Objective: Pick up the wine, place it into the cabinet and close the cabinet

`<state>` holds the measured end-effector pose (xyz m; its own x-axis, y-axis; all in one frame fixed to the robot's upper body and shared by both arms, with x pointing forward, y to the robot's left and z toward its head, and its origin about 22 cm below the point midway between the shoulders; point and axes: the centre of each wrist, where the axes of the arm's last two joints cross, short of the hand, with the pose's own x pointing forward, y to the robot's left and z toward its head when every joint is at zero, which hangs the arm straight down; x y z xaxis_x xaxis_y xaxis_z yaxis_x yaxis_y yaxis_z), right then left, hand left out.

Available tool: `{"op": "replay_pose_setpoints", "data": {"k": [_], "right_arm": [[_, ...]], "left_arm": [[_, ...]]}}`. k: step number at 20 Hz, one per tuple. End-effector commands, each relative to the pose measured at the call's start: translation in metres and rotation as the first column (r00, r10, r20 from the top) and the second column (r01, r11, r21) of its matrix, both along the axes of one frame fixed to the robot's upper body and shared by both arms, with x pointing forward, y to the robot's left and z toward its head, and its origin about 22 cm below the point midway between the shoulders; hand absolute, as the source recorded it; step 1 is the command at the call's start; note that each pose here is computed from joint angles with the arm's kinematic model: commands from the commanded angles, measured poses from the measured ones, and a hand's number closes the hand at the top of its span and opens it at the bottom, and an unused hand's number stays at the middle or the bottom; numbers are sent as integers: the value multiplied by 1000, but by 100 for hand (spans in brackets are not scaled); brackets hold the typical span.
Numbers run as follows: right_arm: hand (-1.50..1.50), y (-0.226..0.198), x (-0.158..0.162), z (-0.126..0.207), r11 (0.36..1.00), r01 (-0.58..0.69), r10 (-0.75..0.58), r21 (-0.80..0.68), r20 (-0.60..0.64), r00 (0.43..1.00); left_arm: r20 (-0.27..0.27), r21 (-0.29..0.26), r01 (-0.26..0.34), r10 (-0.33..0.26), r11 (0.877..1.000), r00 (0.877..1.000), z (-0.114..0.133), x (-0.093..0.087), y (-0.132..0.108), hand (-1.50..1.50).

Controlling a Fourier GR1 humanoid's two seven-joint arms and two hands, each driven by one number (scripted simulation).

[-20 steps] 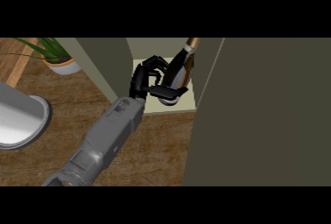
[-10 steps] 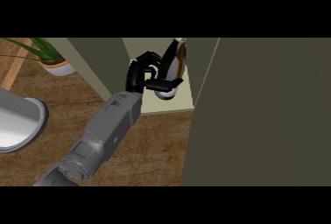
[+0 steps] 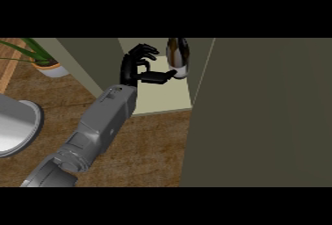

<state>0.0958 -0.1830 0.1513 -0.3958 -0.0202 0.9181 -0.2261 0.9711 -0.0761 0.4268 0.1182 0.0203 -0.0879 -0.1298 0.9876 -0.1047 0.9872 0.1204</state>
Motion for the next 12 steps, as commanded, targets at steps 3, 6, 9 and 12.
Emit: {"op": "replay_pose_setpoints", "data": {"k": [3, 6, 9, 12], "right_arm": [[-150, -3, -19, 21, 994, -74, 76, 74, -25, 997], [-150, -5, -17, 20, 995, -67, 69, 79, -13, 998], [-150, -4, -20, 22, 993, -82, 83, 85, -2, 997], [-150, -4, -19, 22, 993, -87, 87, 84, 4, 996]], "left_arm": [[34, 101, -45, 41, 994, 999, 13, 8, 1, -150], [62, 131, -76, 68, 989, 996, 11, 10, 17, -150], [71, 150, -110, 101, 983, 992, 3, 5, 15, -150], [63, 159, -126, 118, 979, 991, 19, 14, 24, -150]]}}
